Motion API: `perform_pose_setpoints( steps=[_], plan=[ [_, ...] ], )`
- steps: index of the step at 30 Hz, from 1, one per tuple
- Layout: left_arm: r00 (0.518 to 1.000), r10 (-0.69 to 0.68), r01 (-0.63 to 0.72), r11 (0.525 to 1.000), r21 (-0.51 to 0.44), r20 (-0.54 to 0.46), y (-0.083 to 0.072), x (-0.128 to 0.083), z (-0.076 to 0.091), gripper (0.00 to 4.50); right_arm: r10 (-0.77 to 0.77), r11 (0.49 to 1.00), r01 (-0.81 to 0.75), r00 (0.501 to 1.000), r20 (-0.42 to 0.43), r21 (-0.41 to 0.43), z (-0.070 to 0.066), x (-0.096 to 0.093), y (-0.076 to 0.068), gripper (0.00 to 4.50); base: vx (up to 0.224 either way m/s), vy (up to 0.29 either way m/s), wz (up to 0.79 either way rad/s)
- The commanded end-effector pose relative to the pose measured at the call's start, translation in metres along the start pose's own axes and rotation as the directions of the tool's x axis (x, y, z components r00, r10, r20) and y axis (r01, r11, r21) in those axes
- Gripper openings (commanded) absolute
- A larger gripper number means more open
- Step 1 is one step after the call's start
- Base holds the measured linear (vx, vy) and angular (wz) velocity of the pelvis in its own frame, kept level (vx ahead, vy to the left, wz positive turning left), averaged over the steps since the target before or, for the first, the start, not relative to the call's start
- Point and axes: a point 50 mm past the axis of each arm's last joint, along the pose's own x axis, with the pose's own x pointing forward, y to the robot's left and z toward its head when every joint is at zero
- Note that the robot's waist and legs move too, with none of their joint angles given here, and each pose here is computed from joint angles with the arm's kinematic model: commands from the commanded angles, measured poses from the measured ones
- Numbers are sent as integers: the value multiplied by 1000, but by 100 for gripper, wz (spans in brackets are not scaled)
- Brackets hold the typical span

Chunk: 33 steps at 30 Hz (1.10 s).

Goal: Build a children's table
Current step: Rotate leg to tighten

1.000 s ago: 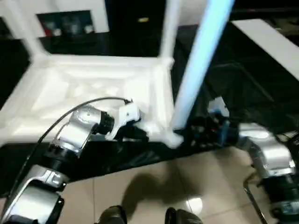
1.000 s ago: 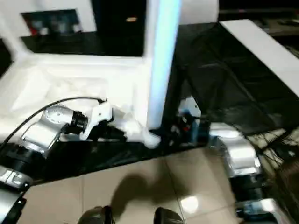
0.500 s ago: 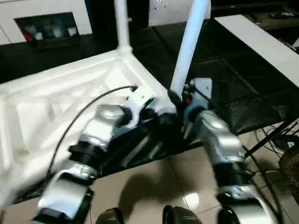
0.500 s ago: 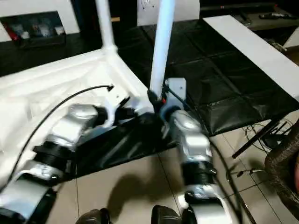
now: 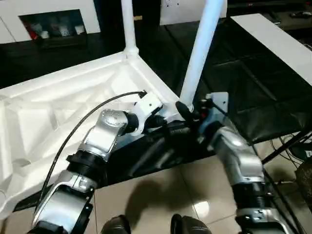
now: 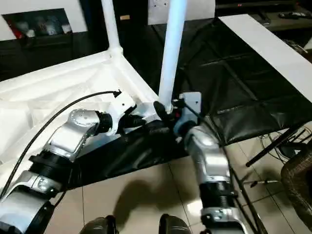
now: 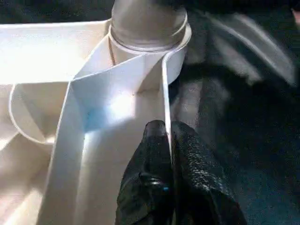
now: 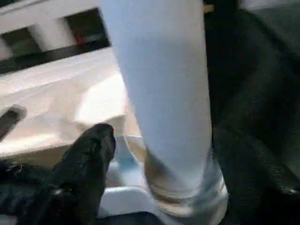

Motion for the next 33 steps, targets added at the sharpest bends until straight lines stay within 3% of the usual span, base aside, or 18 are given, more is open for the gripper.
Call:
perform_pose_setpoints(
  steps=[1,2,5,9,12,14,17,19,22,33],
  plan=[
    [997,-74,74,997,31,8,-6,0,-1,0,71,997,-71,997,18,-3,6,-3,2,387,0,0,0],
    [988,-157,157,985,69,-8,-8,-8,-6,0,215,975,-216,976,-32,-52,10,-15,0,397,0,0,0],
    [976,-214,216,971,100,-27,-9,-13,-9,0,326,940,-332,942,-85,-76,12,-24,-1,414,0,0,0],
    [923,-375,385,909,162,-90,-12,-29,-14,0,519,823,-554,823,-228,-126,15,-35,-4,414,0,0,0],
    [891,-435,453,872,185,-132,-12,-34,-16,0,585,765,-633,761,-282,-121,15,-37,-5,414,0,0,0],
    [868,-473,495,846,197,-150,-12,-37,-15,0,623,725,-680,716,-316,-111,15,-38,-7,376,0,0,0],
    [842,-511,539,815,215,-175,-13,-39,-14,0,662,674,-732,659,-357,-100,15,-36,-7,376,0,0,0],
    [835,-519,549,806,222,-183,-13,-39,-13,0,676,657,-748,639,-368,-92,15,-36,-6,332,0,0,0],
    [818,-538,575,782,241,-204,-12,-39,-12,0,723,587,-807,560,-404,-68,14,-35,-4,326,0,0,0],
    [813,-544,582,773,251,-207,-10,-38,-11,0,767,522,-851,494,-410,-48,12,-29,1,242,0,0,0]
  ],
)
